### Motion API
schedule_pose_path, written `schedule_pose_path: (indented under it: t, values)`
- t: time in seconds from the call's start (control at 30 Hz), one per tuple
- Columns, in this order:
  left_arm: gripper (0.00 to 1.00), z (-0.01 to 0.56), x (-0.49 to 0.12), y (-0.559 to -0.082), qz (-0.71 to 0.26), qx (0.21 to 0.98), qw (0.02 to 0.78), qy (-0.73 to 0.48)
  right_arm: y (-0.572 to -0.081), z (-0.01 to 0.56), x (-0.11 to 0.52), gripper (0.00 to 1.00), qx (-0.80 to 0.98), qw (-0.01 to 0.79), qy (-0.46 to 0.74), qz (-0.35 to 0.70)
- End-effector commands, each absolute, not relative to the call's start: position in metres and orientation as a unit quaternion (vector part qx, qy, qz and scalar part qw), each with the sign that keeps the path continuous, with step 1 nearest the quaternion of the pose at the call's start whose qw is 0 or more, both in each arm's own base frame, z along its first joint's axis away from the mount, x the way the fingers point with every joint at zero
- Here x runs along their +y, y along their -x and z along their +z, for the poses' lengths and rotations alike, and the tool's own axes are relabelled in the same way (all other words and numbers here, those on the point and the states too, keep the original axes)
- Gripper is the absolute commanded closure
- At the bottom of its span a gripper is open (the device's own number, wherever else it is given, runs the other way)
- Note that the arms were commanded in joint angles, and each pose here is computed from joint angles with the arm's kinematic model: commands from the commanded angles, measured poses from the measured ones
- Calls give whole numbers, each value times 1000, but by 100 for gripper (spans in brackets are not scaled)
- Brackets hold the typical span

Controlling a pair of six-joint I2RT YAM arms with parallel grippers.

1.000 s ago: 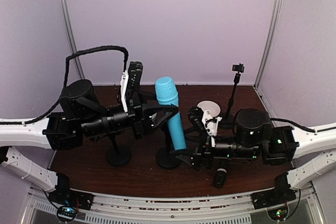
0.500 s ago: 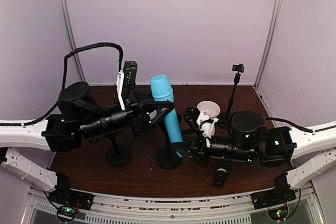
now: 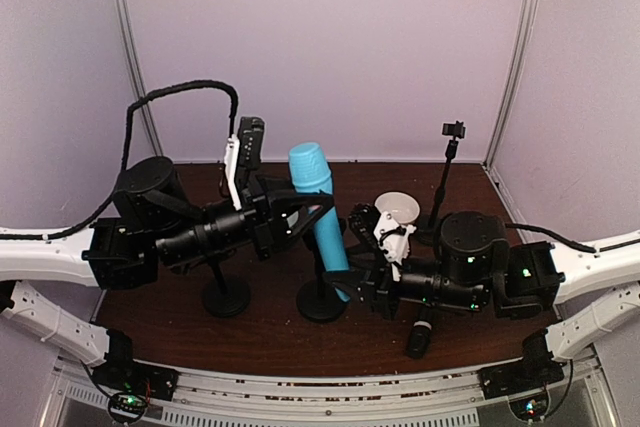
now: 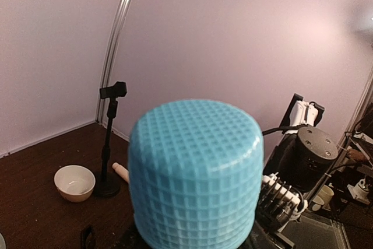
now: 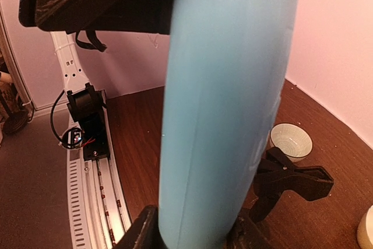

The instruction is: Attach the microphones to the stand

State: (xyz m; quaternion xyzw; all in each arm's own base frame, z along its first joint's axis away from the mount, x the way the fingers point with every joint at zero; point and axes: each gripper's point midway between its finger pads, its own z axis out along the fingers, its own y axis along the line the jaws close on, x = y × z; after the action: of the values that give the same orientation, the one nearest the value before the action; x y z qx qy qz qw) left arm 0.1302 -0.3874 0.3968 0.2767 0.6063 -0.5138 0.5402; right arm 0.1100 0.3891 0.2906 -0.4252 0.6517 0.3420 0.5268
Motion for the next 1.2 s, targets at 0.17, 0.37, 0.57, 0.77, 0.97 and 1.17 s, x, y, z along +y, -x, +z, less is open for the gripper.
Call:
schedule_pose_path:
  t: [0.17, 0.37, 0.57, 0.77, 0.97, 1.17]
  values:
    - [100, 423, -382, -134, -540, 584, 555, -245, -124, 292, 388, 50, 661, 550, 411, 302]
    - [100, 422, -382, -133, -540, 584, 553, -247, -124, 291, 390, 62, 659, 551, 413, 302]
    - [57, 411, -381, -136, -509, 599, 559, -265, -123, 299, 378, 77, 654, 560, 403, 311]
    - [19, 371, -366, -148, -393, 650, 566, -320, -130, 304, 343, 84, 666, 559, 389, 303]
    - [7, 312, -350, -155, -272, 676, 518, -448, -131, 289, 306, 89, 686, 536, 384, 306]
    - [2, 294, -346, -175, -287, 680, 453, -499, -136, 287, 281, 89, 694, 523, 380, 318]
